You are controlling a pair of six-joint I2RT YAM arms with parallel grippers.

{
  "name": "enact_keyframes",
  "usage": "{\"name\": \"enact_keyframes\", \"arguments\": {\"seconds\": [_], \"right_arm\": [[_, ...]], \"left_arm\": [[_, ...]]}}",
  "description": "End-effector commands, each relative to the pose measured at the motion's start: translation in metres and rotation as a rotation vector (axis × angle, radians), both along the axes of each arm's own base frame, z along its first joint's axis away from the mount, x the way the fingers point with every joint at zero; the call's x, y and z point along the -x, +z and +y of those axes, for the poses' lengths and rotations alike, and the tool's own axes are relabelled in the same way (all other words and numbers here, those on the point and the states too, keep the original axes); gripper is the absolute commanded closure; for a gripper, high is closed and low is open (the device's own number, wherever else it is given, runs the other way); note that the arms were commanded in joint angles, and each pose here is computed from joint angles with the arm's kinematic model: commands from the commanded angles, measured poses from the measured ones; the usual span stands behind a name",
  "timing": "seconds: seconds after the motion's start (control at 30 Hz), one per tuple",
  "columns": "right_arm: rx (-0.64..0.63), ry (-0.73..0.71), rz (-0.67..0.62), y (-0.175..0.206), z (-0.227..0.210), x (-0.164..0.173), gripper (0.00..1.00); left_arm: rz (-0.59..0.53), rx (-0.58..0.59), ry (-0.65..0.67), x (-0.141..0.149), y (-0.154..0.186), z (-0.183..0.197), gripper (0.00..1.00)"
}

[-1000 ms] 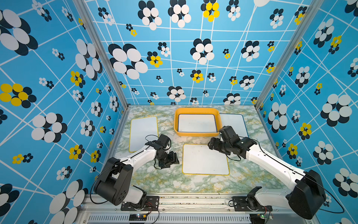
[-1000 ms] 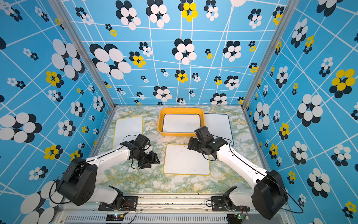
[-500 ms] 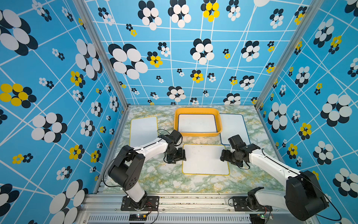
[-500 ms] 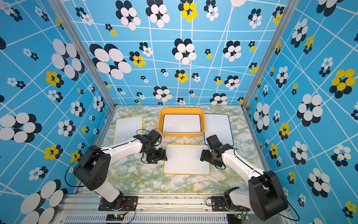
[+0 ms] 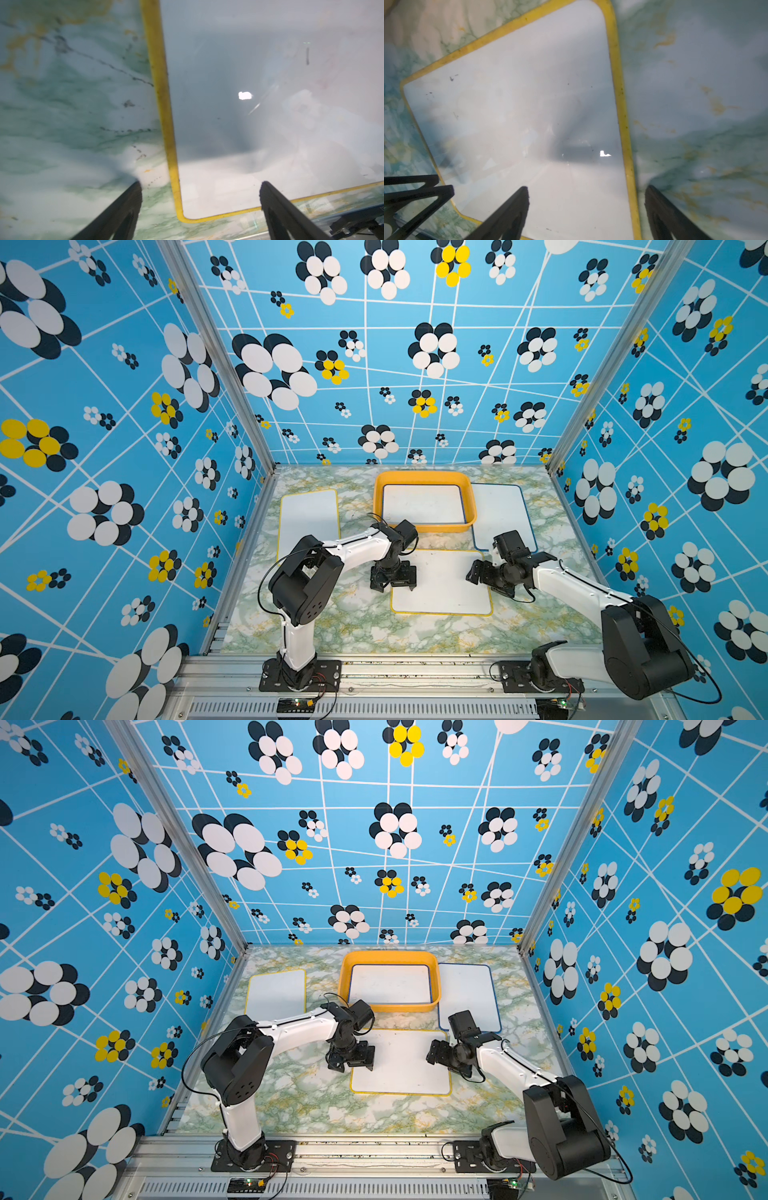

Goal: Put the whiteboard into the storage box
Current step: Pick up the whiteboard at the center of the board.

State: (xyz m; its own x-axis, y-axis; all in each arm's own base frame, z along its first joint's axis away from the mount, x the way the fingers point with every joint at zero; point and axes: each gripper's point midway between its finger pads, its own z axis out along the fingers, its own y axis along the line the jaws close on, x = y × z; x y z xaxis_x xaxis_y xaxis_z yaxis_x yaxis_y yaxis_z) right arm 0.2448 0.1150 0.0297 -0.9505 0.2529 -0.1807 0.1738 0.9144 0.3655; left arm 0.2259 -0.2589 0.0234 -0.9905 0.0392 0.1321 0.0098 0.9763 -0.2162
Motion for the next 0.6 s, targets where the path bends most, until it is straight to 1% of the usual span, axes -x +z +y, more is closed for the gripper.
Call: {"name": "enact_keyframes", "arguments": {"seconds": [0.0,0.1,0.27,0.37,0.57], "right_arm": [[-0.052,0.027,0.135,-0.029,0.005,0.036,0.1],[-0.105,0.028,0.152,-0.034,0.012,0.042,0.1],[-0.178,0.002,0.182,-0.042,0.02,0.054,0.1],[-0.214,-0.013,0.192,-0.045,0.022,0.062,0.1],[-0.275,-0.051,0.205,-0.047,0.027,0.073,0.11]], "left_arm": [[0.079,0.058,0.013,0.014,-0.017,-0.014,0.08],[0.088,0.145,0.036,0.016,-0.018,-0.022,0.08],[0.119,0.337,0.142,0.017,-0.03,-0.021,0.08],[0.105,0.469,0.201,0.011,-0.026,-0.019,0.08],[0.053,0.628,0.286,-0.002,-0.026,-0.011,0.08]]}}
